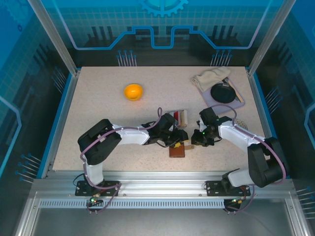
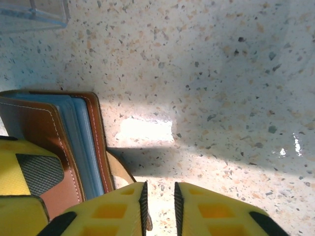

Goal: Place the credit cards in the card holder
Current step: Close the card holder at the bottom-center of the table, then close the button on the card holder.

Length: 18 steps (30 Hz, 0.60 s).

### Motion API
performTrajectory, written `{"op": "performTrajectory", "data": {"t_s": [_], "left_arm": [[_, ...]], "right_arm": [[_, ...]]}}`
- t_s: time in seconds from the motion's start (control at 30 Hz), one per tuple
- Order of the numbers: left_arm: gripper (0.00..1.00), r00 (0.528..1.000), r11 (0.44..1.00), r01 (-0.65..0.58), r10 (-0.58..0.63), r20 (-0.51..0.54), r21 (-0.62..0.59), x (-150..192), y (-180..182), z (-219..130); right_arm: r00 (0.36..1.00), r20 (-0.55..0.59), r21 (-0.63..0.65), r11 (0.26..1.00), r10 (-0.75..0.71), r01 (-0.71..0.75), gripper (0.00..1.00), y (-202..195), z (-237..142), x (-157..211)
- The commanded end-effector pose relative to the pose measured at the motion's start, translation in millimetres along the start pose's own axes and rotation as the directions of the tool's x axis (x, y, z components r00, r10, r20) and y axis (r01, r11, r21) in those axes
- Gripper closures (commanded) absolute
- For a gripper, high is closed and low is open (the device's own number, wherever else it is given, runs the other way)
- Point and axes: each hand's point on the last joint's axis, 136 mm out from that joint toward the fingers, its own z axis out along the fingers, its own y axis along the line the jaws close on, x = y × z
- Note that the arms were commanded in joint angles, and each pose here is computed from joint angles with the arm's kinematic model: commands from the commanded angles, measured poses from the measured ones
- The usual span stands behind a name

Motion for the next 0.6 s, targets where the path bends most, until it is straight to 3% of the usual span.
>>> {"op": "performTrajectory", "data": {"t_s": [0.0, 0.17, 0.37, 0.57], "left_arm": [[0.53, 0.999, 0.999, -0.029, 0.029, 0.015, 0.024, 0.9, -12.7, -6.3], [0.53, 1.0, 1.0, -0.026, 0.026, 0.014, 0.012, 1.0, -9.4, -5.6], [0.53, 1.0, 1.0, -0.023, 0.023, 0.018, 0.003, 0.8, -7.6, -6.5], [0.54, 0.999, 1.0, -0.024, 0.024, 0.026, 0.0, 0.2, -6.3, -7.5]], "right_arm": [[0.999, -0.027, -0.041, 0.999, -0.027, 0.026, 0.79, 10.7, -4.7, 2.0], [0.997, -0.053, -0.08, 0.996, -0.055, 0.05, 0.79, 20.7, -0.7, 3.8], [0.998, -0.026, -0.05, 0.997, -0.061, 0.06, 0.68, 15.7, -11.9, 6.0], [0.996, -0.021, -0.14, 0.986, -0.09, 0.087, 0.63, 28.5, -15.9, 14.0]]}}
